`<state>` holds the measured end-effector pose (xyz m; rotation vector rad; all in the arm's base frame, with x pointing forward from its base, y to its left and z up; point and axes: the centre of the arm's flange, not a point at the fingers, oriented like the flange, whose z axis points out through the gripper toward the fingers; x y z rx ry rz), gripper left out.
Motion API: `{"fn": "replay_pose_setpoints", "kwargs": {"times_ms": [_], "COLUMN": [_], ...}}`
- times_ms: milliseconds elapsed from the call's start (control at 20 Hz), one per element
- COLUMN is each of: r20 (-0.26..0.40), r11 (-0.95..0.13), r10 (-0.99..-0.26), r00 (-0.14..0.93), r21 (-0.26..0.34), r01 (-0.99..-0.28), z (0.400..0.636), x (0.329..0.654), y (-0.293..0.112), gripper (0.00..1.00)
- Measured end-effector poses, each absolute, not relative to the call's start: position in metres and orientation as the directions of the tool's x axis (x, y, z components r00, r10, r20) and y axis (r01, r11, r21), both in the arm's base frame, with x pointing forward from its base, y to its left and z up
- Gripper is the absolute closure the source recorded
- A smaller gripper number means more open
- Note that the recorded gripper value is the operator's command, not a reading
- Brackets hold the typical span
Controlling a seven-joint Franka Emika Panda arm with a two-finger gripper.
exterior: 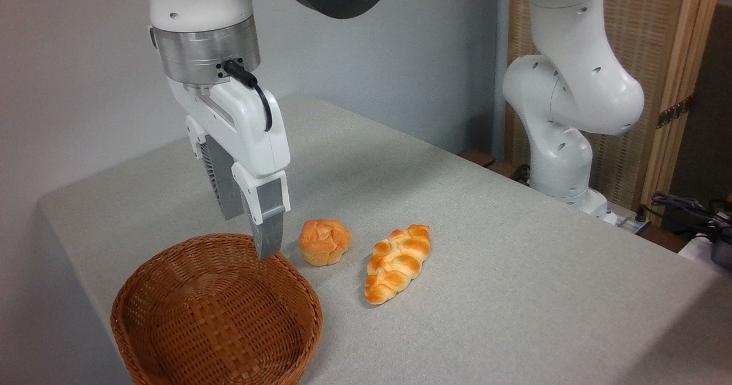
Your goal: Put bread into the basket
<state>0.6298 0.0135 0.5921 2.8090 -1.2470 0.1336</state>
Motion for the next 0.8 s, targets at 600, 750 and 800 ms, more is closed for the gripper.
{"fn": "replay_pose_setpoints", "kwargs": {"times_ms": [600,750,800], "r20": [0.028,0.028,0.028], "r11": [-0.695,-0.695,-0.695], "r10": [-0.712,-0.712,-0.712], "r00": [0.702,0.702,0.702], "r21": [0.115,0.115,0.115], "r01": [-0.710,-0.710,-0.710], "z": [0.582,0.582,0.582], "x": [0.618,0.617,0.617], "y": [-0.003,-0.003,-0.003], "gripper": [0.00,0.00,0.00]}}
